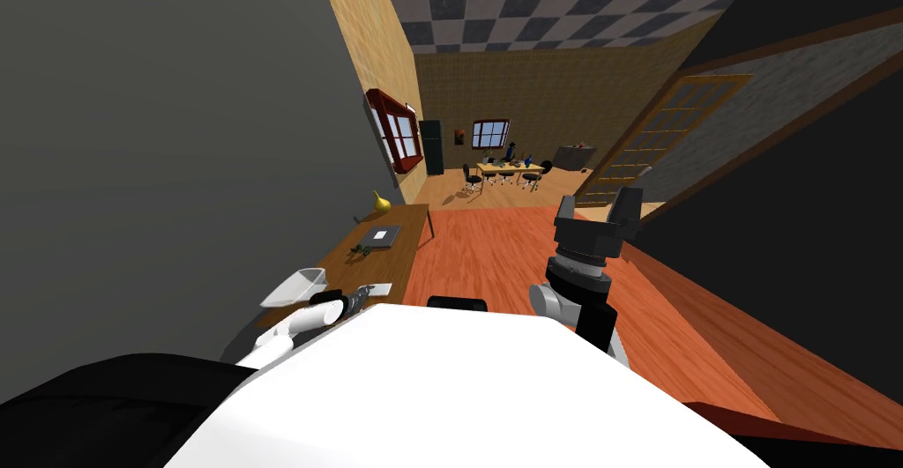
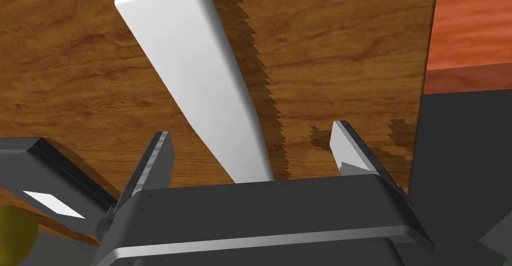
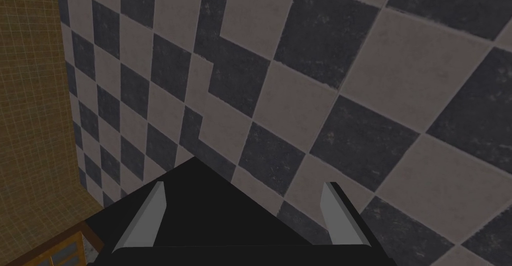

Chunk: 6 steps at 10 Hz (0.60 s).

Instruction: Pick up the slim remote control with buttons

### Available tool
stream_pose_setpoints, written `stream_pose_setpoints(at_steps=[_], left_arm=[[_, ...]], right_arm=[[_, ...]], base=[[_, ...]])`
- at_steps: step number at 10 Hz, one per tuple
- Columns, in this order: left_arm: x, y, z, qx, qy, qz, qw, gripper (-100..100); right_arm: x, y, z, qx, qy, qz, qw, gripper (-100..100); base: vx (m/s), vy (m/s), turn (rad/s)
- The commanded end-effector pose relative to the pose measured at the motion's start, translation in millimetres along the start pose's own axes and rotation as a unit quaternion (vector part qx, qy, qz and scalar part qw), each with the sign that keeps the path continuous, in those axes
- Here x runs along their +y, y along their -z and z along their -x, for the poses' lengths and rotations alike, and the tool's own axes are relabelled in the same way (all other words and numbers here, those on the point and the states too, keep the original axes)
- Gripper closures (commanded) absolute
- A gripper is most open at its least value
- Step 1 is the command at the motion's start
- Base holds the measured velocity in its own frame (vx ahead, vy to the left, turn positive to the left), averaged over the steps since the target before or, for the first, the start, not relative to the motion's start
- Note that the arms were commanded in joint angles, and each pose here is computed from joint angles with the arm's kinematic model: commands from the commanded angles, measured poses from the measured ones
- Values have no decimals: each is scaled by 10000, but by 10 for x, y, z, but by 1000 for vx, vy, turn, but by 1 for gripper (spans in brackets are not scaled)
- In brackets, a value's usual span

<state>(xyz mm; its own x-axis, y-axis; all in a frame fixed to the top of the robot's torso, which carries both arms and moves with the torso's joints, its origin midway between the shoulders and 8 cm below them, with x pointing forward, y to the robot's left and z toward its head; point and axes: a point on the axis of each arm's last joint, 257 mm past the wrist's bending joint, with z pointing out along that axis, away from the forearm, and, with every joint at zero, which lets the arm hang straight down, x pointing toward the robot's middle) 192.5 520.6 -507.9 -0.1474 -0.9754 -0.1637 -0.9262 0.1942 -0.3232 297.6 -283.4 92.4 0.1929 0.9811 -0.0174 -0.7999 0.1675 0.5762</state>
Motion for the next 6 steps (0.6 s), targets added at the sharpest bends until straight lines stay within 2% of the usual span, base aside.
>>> stream_pose_setpoints(at_steps=[1,2,3,4,5,6], left_arm=[[42,15,-28,36,27,99,9999,-100],[210,20,-6,108,167,354,9992,-100],[224,21,-13,121,167,382,9991,-100],[378,34,-4,198,300,621,9974,-100],[501,51,5,260,424,809,9955,-100],[528,56,-10,286,424,863,9950,-100]], right_arm=[[0,0,0,0,0,0,10000,0],[0,0,0,0,0,0,10000,0],[0,0,0,0,0,0,10000,0],[0,0,0,0,0,0,10000,0],[0,0,0,0,0,-1,10000,0],[0,0,0,0,1,-1,10000,0]], base=[[44,-7,-3],[89,-2,61],[106,9,42],[152,4,59],[246,13,93],[163,21,36]])
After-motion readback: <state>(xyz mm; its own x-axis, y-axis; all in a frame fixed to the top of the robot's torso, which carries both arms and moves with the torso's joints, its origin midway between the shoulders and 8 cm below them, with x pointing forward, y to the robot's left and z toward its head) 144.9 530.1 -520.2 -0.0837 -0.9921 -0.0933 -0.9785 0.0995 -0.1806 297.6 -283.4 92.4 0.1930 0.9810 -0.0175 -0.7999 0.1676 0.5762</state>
